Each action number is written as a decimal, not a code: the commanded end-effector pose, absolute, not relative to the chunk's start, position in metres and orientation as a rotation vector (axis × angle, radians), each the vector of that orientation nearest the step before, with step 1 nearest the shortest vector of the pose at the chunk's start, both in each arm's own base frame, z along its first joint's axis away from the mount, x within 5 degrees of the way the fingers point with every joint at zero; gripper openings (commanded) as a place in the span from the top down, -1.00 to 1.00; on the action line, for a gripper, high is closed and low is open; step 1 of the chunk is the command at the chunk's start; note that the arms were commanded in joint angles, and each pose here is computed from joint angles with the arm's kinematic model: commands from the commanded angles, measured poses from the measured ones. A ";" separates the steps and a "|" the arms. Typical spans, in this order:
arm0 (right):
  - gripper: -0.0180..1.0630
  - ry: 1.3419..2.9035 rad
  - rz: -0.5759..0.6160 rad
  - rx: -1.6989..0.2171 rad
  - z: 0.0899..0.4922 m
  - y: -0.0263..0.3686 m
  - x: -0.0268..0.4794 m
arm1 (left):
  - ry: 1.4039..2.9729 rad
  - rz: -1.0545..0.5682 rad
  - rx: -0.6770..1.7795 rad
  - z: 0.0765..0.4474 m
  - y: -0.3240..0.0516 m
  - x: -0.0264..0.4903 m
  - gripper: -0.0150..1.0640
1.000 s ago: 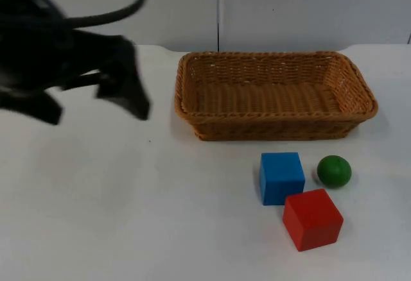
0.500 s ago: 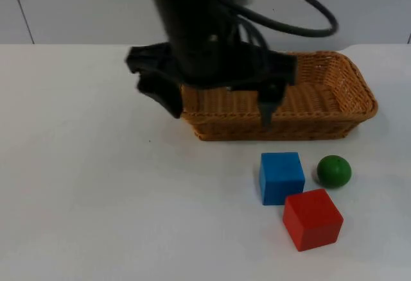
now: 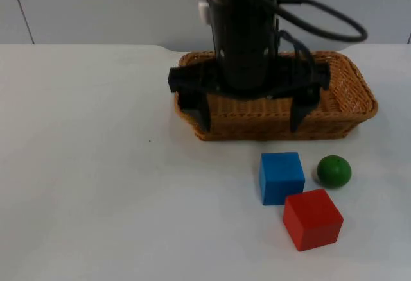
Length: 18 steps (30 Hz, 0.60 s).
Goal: Place all geometric objects except the red cube into the basket.
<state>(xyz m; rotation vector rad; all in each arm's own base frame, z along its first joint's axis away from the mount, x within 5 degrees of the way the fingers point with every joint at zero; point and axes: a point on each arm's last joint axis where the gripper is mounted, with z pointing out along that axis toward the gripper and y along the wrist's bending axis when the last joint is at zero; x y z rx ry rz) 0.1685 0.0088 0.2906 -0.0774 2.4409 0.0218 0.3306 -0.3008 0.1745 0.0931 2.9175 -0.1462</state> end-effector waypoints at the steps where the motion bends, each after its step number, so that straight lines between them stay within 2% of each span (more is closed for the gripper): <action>1: -0.98 2.427 0.013 -0.072 0.292 0.007 0.169 | 2.931 -0.124 0.062 0.168 -0.302 0.330 -0.84; 13: -0.98 2.436 0.024 -0.066 0.291 0.008 0.169 | 2.944 -0.083 0.069 0.140 -0.317 0.326 -0.84; 18: -0.98 2.433 0.025 -0.066 0.291 0.008 0.169 | 2.910 -0.124 0.075 0.138 -0.329 0.330 -0.79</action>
